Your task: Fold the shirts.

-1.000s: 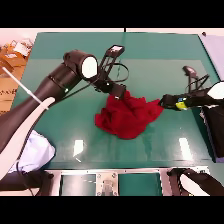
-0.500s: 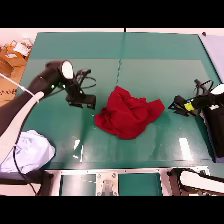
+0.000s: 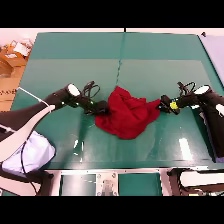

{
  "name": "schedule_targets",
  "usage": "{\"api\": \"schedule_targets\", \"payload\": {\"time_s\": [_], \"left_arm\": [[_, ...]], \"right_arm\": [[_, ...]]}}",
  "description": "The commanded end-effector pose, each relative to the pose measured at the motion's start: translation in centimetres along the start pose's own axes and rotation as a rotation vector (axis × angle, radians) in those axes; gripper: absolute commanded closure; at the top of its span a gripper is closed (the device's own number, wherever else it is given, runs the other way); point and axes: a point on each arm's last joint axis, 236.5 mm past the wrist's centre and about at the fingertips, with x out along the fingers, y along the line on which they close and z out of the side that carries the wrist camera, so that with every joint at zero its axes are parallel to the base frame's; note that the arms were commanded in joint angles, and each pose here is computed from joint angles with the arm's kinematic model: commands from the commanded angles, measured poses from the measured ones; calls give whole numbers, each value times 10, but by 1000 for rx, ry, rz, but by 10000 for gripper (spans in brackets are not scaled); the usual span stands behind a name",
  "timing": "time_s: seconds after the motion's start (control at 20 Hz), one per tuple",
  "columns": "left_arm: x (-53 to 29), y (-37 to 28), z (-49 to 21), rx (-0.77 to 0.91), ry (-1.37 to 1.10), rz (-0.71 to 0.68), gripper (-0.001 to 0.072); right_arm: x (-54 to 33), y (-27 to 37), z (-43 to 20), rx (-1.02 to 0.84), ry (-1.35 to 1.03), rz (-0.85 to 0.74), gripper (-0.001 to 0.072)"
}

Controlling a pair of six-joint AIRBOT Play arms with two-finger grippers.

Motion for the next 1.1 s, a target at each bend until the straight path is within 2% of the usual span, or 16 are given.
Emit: {"api": "schedule_targets", "payload": {"time_s": [0.0,0.1,0.2,0.3,0.45,0.6,0.8,1.05], "left_arm": [[4,-16,-11,28,48,-66,682],[-22,-14,-15,22,93,-78,683],[-63,9,-10,14,64,31,684],[-119,35,-1,14,-27,174,683],[-198,19,13,49,-230,188,683],[-267,-49,18,206,-428,104,683],[-393,-188,3,514,-758,-114,683],[-510,-274,-48,763,-1036,-149,682]], "right_arm": [[4,0,3,-30,-7,-1,696],[-6,0,11,-28,-34,4,697],[-31,4,26,-32,-93,21,698],[-72,15,39,-50,-175,43,698],[-154,47,47,-118,-366,77,697],[-260,109,33,-251,-632,144,697],[-425,200,-45,-494,-1039,260,697],[-555,252,-155,-693,-1430,302,696]]}}
